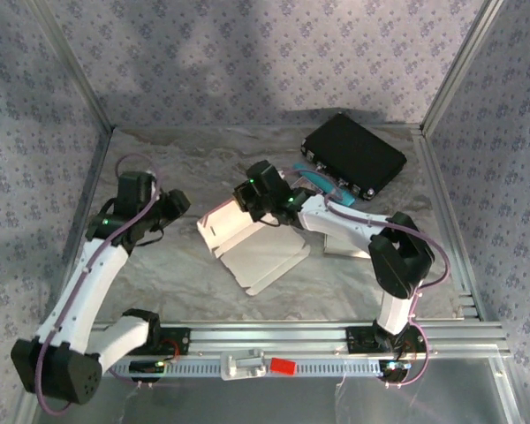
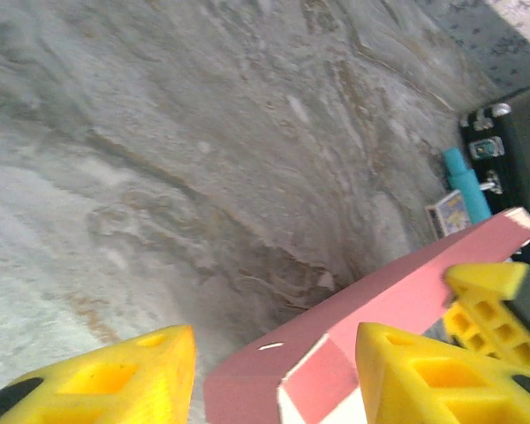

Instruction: Fold the paper box

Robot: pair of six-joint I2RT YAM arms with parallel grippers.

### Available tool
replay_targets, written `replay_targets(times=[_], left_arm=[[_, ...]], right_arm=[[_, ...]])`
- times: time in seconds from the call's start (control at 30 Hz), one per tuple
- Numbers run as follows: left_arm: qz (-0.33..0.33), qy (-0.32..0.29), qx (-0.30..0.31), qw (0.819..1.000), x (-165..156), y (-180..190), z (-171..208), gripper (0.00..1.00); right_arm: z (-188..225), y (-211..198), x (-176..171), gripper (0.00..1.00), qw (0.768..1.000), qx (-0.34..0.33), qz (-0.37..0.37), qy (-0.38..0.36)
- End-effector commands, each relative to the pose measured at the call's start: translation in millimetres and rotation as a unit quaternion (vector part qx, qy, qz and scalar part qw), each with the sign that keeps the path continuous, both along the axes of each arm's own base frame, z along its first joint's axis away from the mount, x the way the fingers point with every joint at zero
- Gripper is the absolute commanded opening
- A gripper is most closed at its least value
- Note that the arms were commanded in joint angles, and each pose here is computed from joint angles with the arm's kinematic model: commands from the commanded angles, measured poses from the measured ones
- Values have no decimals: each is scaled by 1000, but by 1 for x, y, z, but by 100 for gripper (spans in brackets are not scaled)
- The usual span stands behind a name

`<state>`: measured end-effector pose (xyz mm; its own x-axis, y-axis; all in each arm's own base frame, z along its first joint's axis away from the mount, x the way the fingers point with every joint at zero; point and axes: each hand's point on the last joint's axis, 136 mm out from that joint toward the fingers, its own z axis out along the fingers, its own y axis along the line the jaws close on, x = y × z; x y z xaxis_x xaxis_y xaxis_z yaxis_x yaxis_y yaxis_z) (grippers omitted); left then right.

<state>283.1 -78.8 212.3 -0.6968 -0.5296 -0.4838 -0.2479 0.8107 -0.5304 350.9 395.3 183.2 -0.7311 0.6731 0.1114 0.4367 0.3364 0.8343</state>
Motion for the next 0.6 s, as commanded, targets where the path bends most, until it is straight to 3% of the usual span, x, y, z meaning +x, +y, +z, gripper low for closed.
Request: replay_targets(times=[0.0,0.27,0.57], left_arm=[[-15,-1,37,999,-6,11,-15,49],[-38,-26,29,999,-12,6,-45,45],[-86,-33,33,995,-23,-2,-78,32]], right_arm=[[17,15,7,0,996,37,36,-78],[-15,21,-11,0,983,52,128,-118],[-45,8,-8,0,983,64,132,-112]])
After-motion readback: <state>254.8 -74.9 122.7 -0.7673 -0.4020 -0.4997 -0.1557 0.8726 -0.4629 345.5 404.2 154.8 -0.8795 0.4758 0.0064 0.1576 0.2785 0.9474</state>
